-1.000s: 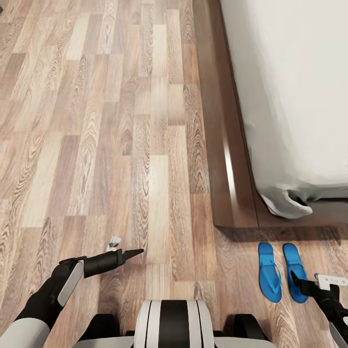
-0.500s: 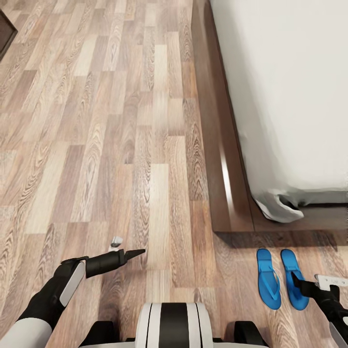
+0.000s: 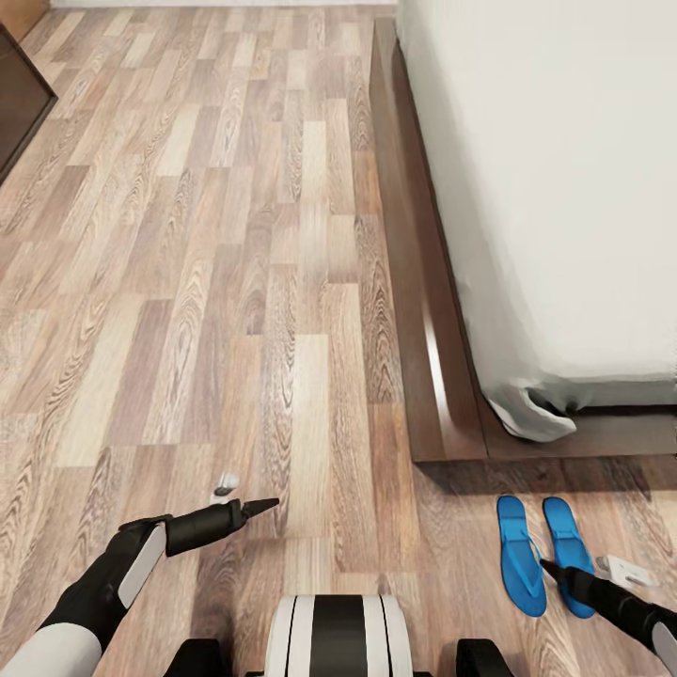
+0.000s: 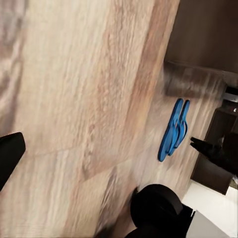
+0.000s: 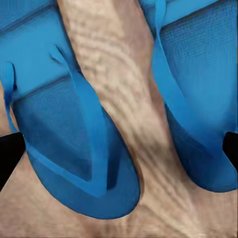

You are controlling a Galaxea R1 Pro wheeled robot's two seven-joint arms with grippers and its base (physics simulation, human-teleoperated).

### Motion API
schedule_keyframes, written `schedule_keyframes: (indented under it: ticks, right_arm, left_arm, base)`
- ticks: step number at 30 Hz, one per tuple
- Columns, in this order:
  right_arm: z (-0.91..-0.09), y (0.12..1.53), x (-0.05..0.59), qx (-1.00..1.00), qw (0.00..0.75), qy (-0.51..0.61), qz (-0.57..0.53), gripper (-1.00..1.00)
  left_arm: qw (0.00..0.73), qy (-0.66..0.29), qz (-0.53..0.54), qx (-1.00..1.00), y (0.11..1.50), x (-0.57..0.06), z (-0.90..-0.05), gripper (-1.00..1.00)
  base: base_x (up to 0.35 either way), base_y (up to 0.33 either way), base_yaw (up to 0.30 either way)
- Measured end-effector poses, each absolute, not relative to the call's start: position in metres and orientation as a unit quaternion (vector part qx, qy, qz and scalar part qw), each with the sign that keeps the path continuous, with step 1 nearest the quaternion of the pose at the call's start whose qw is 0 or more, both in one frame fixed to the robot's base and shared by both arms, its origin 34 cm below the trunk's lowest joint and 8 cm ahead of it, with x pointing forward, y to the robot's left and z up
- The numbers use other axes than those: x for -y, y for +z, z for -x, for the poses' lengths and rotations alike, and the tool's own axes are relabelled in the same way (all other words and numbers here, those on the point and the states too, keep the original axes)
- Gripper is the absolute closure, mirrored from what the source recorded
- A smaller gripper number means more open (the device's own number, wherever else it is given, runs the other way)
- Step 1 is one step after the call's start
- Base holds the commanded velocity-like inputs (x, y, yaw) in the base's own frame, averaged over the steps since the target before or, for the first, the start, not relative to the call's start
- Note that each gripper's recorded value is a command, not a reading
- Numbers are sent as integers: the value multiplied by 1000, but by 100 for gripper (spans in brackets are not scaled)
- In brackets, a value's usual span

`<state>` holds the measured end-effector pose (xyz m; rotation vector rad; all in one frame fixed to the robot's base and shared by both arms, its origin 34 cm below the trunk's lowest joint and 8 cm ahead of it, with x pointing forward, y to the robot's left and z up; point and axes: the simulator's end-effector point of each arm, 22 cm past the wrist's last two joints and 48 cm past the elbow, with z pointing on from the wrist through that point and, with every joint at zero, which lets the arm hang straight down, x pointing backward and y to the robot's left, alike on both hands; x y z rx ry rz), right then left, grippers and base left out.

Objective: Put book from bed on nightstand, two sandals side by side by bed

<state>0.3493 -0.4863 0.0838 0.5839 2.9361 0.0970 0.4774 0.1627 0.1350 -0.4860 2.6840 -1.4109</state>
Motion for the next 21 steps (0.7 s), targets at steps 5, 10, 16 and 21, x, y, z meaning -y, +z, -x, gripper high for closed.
schedule_keyframes:
  ticks: [5,10,16,21]
  right_arm:
    - [-344,96,437,-962,49,153,-220,-100]
    - [-286,96,445,-953,-3,146,-267,-100]
    - [-263,100,450,-948,-19,138,-287,-100]
    - [-269,104,453,-949,-5,136,-283,-100]
  left_arm:
    - [22,-406,163,-899,105,-196,-437,-100]
    - [32,-346,158,-924,88,-259,-403,-100]
    - [56,-314,148,-936,84,-288,-385,-100]
    - [69,-312,141,-937,90,-290,-388,-100]
  base:
    - [0,0,0]
    - [0,0,0]
    - [0,0,0]
    - [0,0,0]
